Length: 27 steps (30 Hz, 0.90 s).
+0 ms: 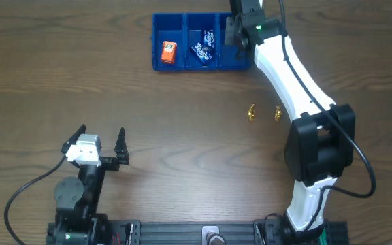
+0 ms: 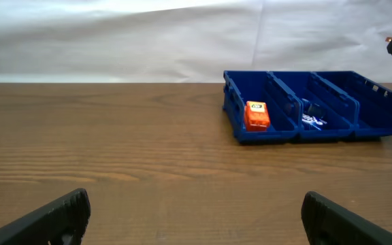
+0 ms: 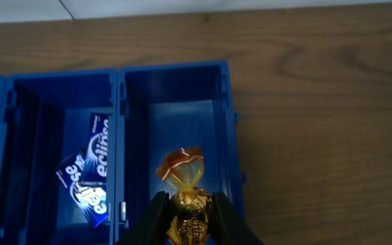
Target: Sort Candies Into Trays
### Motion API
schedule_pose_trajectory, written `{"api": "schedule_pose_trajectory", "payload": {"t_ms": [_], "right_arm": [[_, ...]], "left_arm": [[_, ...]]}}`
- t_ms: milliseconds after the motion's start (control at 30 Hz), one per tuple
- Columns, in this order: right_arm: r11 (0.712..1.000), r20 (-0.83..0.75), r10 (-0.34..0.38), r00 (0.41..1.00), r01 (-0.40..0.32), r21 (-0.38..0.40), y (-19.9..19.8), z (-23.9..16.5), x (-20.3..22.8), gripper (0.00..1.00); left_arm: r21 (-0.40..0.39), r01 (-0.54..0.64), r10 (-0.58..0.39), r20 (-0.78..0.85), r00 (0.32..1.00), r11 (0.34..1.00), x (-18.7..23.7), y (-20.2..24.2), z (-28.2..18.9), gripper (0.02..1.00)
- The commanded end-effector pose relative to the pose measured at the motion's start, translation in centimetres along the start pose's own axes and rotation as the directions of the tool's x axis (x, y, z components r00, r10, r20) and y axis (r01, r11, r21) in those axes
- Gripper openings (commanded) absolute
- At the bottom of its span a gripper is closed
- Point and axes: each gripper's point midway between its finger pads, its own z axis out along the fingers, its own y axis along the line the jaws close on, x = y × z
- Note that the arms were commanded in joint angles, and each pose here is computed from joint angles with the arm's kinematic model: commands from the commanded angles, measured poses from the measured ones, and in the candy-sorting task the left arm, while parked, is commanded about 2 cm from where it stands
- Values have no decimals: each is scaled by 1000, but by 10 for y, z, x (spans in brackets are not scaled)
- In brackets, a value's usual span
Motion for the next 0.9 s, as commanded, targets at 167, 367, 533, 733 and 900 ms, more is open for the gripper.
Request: {"api": "schedule_pose_trajectory", "payload": {"t_ms": [167,367,533,733,900], "right_arm": [[1000,31,-4,1000,4,0,-2,0,-13,36],[999,19,-9,1000,10,-34,8,8,-8,439],[998,18,-12,1000,13,-54,13,8,-8,603],[998,-51,-27,998,25,-51,6,-15,5,617],[999,-118,-38,992,34,-32,-12,-62,16,614]], "left_arm": [[13,14,-13,-47,999,1000,16,-2,1,996],[13,14,-13,-47,999,1000,16,-2,1,998],[13,14,-13,-47,999,1000,16,-2,1,998],[13,14,-13,-47,999,1000,16,-2,1,998],[13,14,-13,-47,999,1000,16,-2,1,998]]}}
